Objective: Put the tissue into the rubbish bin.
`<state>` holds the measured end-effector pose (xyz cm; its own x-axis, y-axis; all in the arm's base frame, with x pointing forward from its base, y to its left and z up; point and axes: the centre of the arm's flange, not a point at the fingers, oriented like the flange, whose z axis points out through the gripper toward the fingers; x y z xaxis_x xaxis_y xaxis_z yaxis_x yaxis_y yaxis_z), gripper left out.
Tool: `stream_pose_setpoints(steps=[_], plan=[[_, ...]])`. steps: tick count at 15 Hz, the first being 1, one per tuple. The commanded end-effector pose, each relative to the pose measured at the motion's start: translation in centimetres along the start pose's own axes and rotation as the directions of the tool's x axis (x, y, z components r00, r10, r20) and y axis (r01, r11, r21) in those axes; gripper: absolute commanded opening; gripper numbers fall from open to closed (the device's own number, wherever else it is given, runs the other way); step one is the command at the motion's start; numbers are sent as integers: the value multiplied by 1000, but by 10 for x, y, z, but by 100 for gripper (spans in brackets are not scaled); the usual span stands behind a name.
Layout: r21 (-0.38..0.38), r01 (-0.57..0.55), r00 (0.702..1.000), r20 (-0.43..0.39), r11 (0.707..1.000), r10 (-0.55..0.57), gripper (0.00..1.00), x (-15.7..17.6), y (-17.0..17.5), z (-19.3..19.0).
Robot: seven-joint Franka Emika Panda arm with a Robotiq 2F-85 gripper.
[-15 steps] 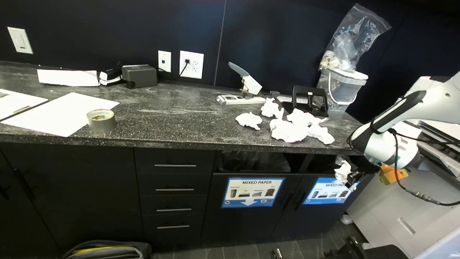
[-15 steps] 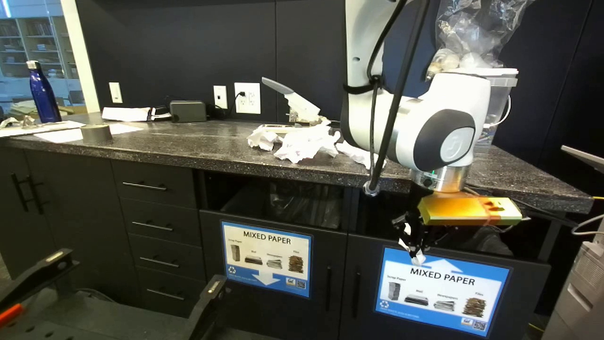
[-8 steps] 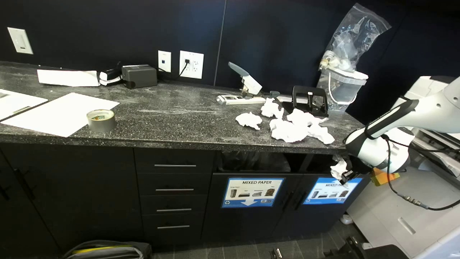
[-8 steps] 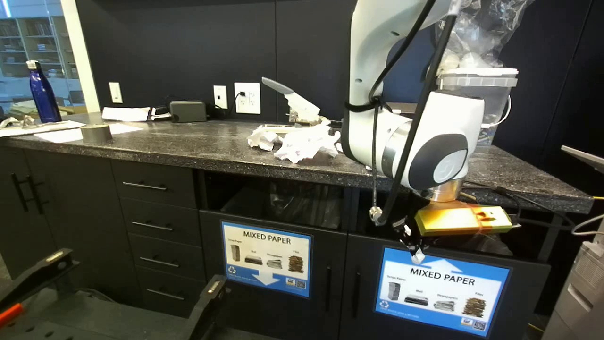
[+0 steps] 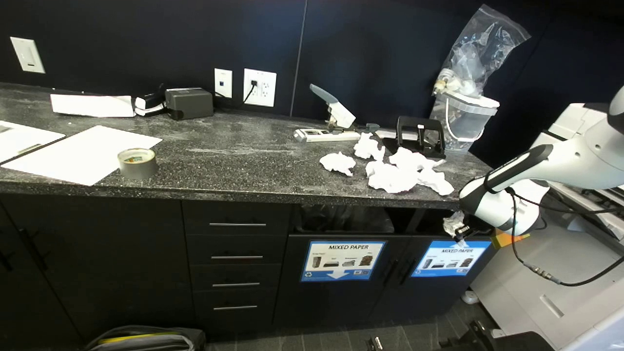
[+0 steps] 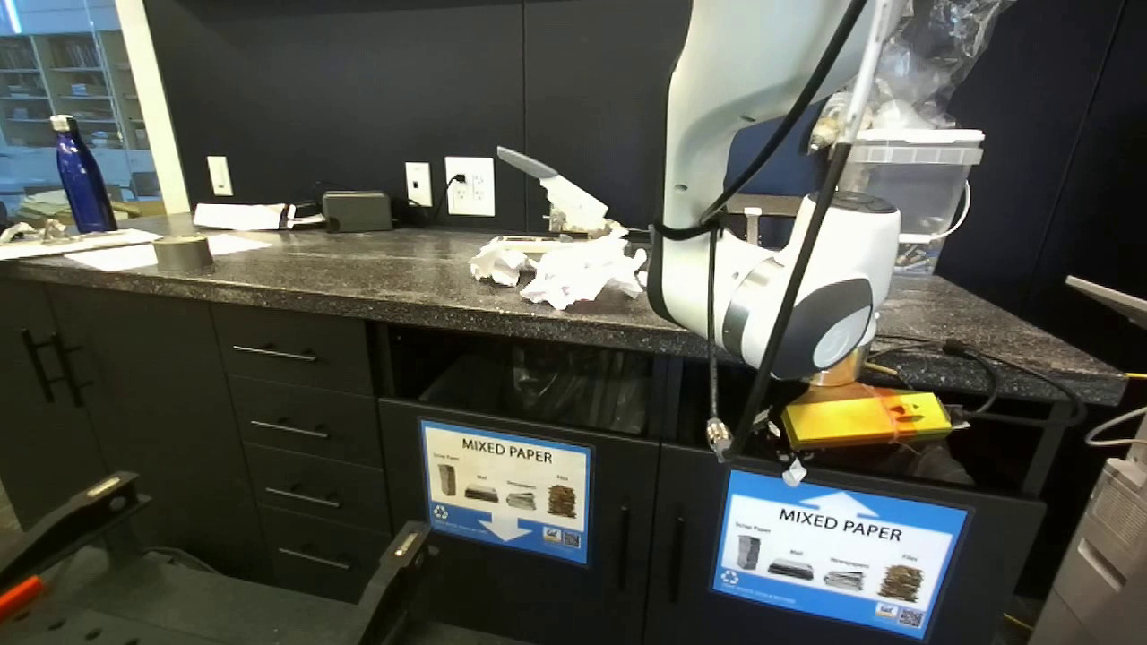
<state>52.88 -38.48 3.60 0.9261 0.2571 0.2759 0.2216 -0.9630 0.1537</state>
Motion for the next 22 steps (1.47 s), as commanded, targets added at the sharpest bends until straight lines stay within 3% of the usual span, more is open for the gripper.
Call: stream_pose_setpoints(steps=[1,18,19,20,22], plan=[[-31,-38,997,-67,999,36,2,11,10,9],[-51,-92,992,-92,994,87,2,30,17,28],[-43,-96,992,-90,994,92,29,31,18,28],[-41,-97,992,-90,994,93,30,32,18,28],[-42,-99,991,-93,994,95,44,33,19,28]])
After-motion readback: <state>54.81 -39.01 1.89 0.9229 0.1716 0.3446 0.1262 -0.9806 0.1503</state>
